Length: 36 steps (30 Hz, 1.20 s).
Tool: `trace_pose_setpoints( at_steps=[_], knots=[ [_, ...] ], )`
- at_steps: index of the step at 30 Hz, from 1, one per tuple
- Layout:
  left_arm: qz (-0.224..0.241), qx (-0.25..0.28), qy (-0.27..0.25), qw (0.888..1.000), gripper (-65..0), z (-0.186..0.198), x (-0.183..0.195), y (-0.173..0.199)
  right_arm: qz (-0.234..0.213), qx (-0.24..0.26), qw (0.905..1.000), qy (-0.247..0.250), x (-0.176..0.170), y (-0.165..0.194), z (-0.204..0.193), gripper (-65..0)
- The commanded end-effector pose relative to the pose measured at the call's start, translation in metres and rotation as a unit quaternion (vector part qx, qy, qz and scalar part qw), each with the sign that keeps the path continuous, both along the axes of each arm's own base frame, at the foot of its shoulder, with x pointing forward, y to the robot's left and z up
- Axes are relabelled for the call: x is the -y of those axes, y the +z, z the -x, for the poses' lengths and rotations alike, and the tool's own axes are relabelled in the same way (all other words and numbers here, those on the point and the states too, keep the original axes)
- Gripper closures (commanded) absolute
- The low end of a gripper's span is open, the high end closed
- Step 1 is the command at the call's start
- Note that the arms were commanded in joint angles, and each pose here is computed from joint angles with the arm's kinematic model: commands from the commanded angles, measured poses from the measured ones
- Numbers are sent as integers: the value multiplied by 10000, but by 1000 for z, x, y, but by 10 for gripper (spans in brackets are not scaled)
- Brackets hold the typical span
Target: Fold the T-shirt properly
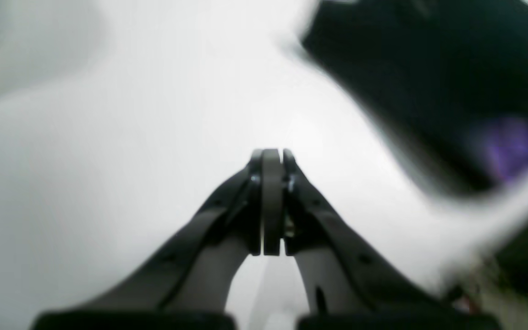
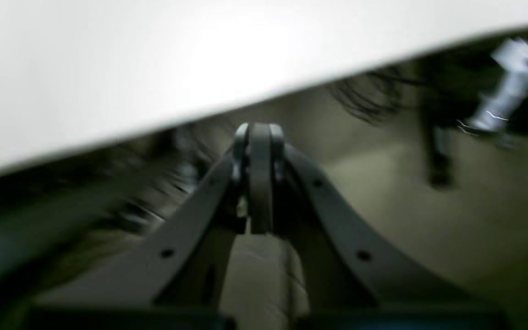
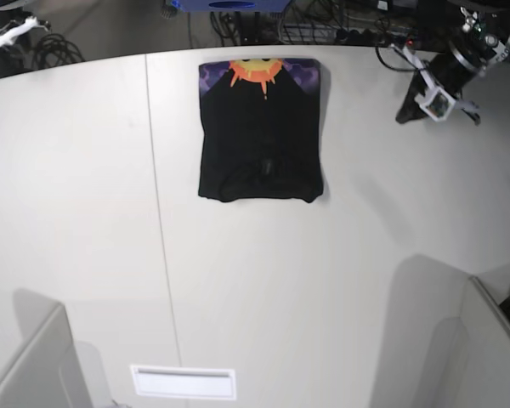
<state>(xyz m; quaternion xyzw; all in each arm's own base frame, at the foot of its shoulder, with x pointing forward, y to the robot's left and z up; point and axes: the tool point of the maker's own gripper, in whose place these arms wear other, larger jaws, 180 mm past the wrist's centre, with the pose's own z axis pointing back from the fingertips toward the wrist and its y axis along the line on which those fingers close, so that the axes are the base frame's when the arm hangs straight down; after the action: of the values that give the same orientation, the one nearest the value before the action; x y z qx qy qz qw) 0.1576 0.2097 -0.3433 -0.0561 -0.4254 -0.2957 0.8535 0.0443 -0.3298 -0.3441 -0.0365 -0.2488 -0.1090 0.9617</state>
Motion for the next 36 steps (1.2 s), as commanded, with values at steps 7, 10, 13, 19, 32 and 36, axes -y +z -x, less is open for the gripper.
trace_pose_setpoints(
  at_steps=[7,10,13,19,32,36],
  knots=[
    [-58,-1038,34,9946,0,95,10,-37,1028,-2145,9641,1177,-7,-36,77,0],
    [93,-1499,117,9886,0,129,21,-50,702,-2804,9429,1656,-38,-68,106,0],
    [237,-2015,238,9789,0,163,26,-69,-123,-3409,9109,2324,-87,-117,140,0],
    [682,-3133,548,9456,0,238,41,-133,-894,-3413,8991,2591,-131,-177,160,0],
    [265,-3703,2042,9058,0,305,43,-274,-411,-3655,9023,2247,-148,-279,207,0],
    [261,-3845,2190,8964,0,281,54,-290,-398,-3317,9202,2040,-177,-296,204,0]
  ],
)
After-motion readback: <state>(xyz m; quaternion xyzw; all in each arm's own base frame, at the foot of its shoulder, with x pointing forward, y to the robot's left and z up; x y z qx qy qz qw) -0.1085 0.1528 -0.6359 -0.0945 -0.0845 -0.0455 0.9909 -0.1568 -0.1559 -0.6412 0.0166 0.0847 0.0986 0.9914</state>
